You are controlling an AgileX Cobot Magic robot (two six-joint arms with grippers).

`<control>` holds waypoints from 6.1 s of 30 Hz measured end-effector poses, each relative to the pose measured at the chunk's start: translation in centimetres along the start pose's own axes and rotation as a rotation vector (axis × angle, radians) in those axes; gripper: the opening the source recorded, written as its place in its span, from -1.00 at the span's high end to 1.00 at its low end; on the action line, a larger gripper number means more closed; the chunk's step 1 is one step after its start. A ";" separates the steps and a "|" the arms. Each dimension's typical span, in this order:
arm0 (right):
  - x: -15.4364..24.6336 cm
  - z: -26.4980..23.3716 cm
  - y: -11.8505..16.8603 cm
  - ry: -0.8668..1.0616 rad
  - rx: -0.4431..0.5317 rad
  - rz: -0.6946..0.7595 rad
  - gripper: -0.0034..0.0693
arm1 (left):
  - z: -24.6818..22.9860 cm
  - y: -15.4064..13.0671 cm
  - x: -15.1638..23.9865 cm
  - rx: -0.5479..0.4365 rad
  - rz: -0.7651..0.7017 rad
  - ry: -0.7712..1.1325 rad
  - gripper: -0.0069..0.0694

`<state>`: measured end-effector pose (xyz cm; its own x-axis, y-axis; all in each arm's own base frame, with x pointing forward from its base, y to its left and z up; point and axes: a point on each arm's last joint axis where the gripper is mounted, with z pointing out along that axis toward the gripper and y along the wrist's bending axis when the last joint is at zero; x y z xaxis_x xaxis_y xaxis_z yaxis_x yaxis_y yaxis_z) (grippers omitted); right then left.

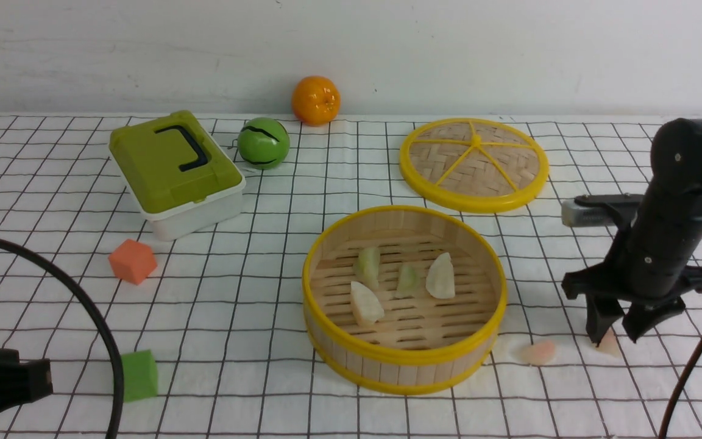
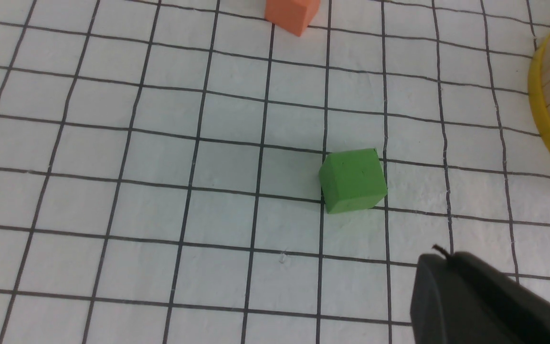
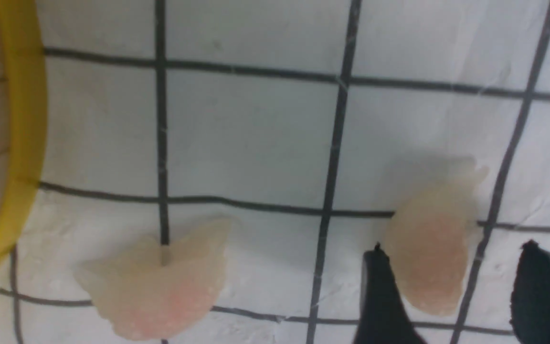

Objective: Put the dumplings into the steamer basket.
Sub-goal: Use the right arm to grab a dumpling, then use the right arm to put the dumpling into the steamer, then use the right arm to grab a dumpling, then use the right arm to put the dumpling into the steamer

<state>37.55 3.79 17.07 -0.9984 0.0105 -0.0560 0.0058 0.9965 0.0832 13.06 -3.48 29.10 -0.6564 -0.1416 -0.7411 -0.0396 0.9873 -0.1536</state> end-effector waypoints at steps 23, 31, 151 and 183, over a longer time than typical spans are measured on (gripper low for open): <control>1.1 -0.2 -0.3 -0.101 0.004 0.043 0.01 | 0.0 -0.1 0.1 0.010 -0.015 0.008 0.85; 0.5 -0.2 -0.3 -0.162 0.000 0.050 -0.10 | 0.0 -0.1 0.1 0.010 -0.014 0.009 0.85; 4.1 0.9 6.5 -0.240 -0.127 0.246 0.31 | 0.0 -0.2 0.2 0.021 -0.035 0.025 0.74; 0.8 -8.5 17.1 -0.373 -0.161 -0.398 0.55 | 0.0 -0.2 0.2 0.023 -0.028 0.023 0.70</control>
<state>36.33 20.11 26.87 -0.8341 -0.3055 -0.4594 -0.4044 0.9049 0.1325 12.93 -3.72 28.98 -0.6721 -0.1675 -0.7212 -0.0411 0.9810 -0.1895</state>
